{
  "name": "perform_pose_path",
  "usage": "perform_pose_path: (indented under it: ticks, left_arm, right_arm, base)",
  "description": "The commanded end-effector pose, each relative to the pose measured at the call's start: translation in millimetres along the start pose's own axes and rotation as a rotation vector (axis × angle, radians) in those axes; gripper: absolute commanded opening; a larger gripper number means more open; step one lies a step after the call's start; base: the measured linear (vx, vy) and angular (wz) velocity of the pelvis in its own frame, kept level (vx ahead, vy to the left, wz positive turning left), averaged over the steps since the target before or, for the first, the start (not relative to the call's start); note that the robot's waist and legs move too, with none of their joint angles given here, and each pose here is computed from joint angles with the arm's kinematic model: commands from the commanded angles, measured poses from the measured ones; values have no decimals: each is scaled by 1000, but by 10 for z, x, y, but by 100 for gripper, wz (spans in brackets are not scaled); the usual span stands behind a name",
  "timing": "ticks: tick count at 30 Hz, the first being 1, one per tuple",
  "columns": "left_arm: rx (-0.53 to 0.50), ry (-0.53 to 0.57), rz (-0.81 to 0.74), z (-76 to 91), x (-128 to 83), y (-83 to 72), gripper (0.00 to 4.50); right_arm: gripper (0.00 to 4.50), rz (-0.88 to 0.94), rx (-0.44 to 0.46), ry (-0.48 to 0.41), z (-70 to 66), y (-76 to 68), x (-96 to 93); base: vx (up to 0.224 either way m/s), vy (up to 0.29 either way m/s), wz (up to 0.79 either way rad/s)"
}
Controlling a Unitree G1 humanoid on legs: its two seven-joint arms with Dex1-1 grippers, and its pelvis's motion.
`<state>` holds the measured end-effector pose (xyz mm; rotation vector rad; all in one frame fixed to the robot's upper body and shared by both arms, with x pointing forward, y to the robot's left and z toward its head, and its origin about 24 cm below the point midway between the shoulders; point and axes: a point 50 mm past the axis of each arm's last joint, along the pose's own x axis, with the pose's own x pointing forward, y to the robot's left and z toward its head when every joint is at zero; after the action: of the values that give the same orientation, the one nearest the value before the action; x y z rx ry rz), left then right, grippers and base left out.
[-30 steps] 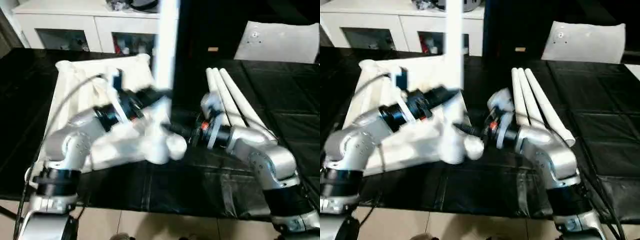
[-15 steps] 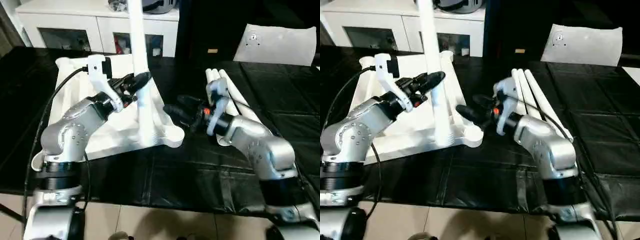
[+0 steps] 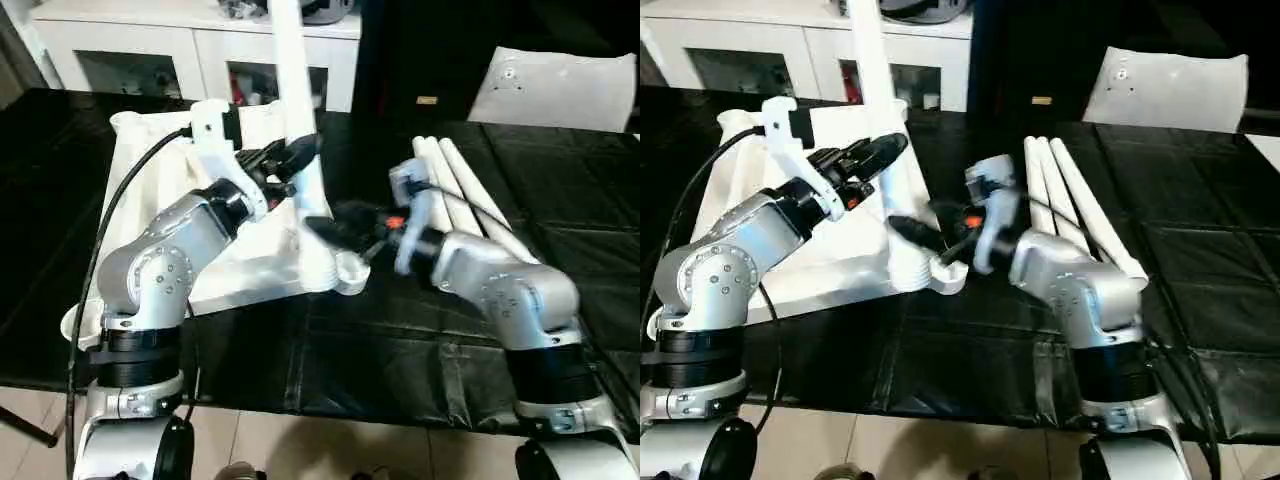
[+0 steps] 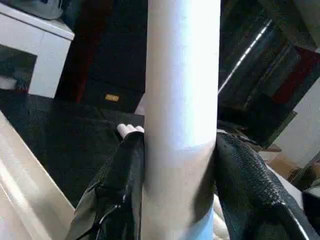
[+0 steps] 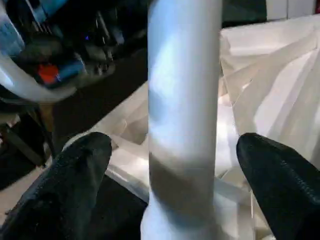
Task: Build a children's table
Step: Pick table leg
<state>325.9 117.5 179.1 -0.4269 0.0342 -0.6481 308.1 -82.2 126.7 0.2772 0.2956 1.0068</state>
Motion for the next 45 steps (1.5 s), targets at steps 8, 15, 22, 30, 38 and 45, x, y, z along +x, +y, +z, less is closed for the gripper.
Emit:
perform_pose_path:
  ticks: [8, 15, 22, 30, 38, 45]
  left_arm:
    - [79, 11, -57, 77, 44, -175, 178]
    - [110, 22, -86, 71, 64, -251, 178]
    - [153, 38, -107, 52, 72, -302, 178]
    - [182, 54, -135, 32, 80, -351, 178]
    - [205, 65, -155, 30, 73, -361, 178]
    - [233, 81, -167, 19, 62, -352, 178]
  right_arm:
    - [345, -59, 13, 44, -77, -42, 78]
    - [278, -66, 56, 29, -88, -59, 132]
    - [222, -36, 98, 26, -94, -40, 160]
    - [196, -21, 87, 77, -164, -30, 152]
    - [289, -20, 76, 100, -186, -17, 155]
    - [265, -29, 81, 85, -167, -34, 147]
  base:
    - [0, 0, 0]
    - [0, 0, 0]
    - [0, 0, 0]
    - [0, 0, 0]
    - [0, 0, 0]
    - [0, 0, 0]
